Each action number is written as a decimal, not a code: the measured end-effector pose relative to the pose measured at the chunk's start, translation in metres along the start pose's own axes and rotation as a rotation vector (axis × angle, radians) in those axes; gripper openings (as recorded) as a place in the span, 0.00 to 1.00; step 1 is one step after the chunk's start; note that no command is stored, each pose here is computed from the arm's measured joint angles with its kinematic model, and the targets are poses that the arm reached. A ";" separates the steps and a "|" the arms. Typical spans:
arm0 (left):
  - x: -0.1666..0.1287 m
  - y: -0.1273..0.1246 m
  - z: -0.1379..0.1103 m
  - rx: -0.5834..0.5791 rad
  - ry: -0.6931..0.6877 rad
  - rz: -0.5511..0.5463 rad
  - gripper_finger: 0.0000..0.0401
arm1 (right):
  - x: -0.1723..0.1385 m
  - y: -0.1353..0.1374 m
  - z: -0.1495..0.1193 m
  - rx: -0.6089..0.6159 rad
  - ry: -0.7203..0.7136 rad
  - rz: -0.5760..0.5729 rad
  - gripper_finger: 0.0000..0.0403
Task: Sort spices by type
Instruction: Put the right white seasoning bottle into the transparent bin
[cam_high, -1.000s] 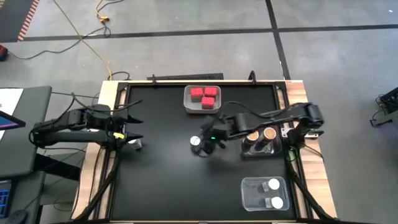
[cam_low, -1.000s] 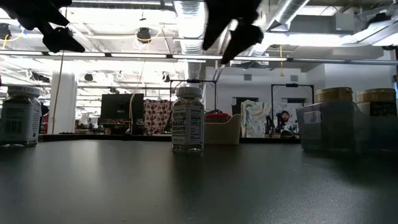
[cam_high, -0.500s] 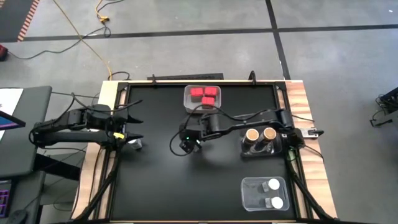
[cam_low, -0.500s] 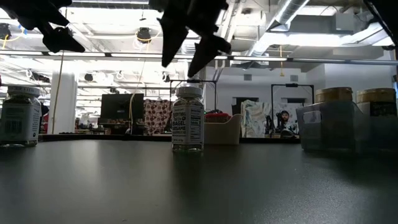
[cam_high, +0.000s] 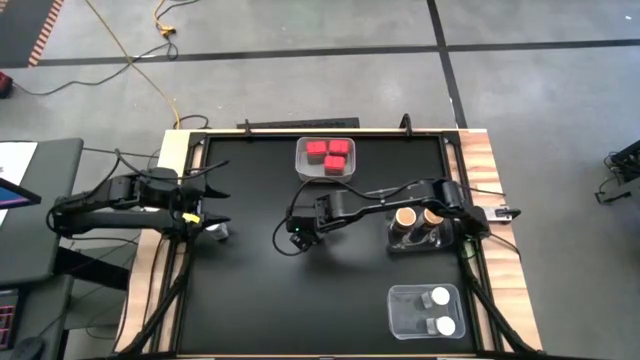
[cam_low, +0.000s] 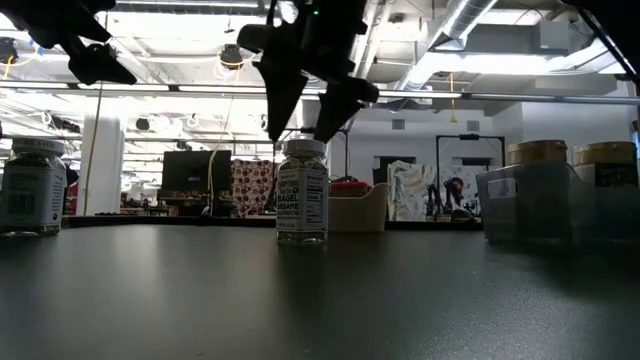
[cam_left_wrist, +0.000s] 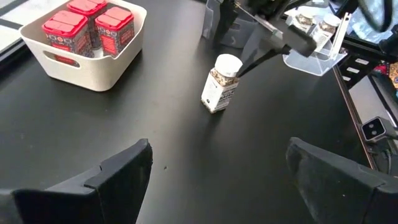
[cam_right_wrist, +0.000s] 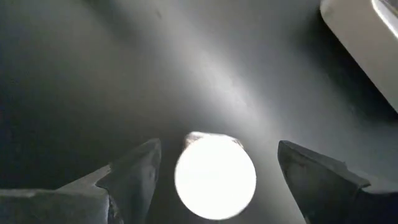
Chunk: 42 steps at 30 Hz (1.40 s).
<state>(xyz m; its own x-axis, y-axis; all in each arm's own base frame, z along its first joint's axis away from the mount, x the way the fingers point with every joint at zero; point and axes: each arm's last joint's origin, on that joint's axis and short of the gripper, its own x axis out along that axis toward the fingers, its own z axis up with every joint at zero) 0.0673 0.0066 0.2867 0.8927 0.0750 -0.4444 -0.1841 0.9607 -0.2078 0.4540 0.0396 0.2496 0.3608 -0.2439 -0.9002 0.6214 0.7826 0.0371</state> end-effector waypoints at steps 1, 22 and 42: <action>0.000 0.000 0.000 0.000 0.000 0.000 0.89 | 0.001 0.000 -0.001 0.004 0.015 0.007 0.87; 0.000 0.000 0.000 0.000 0.001 0.000 0.89 | 0.026 -0.003 -0.008 0.008 0.067 0.023 0.87; 0.000 0.000 0.000 0.000 0.001 0.000 0.89 | 0.029 -0.011 -0.004 0.022 0.161 0.095 0.73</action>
<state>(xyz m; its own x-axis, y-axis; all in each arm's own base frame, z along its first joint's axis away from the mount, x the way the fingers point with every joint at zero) 0.0673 0.0066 0.2867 0.8924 0.0747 -0.4451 -0.1840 0.9607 -0.2077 0.4554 0.0259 0.2211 0.3039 -0.0732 -0.9499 0.6058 0.7843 0.1333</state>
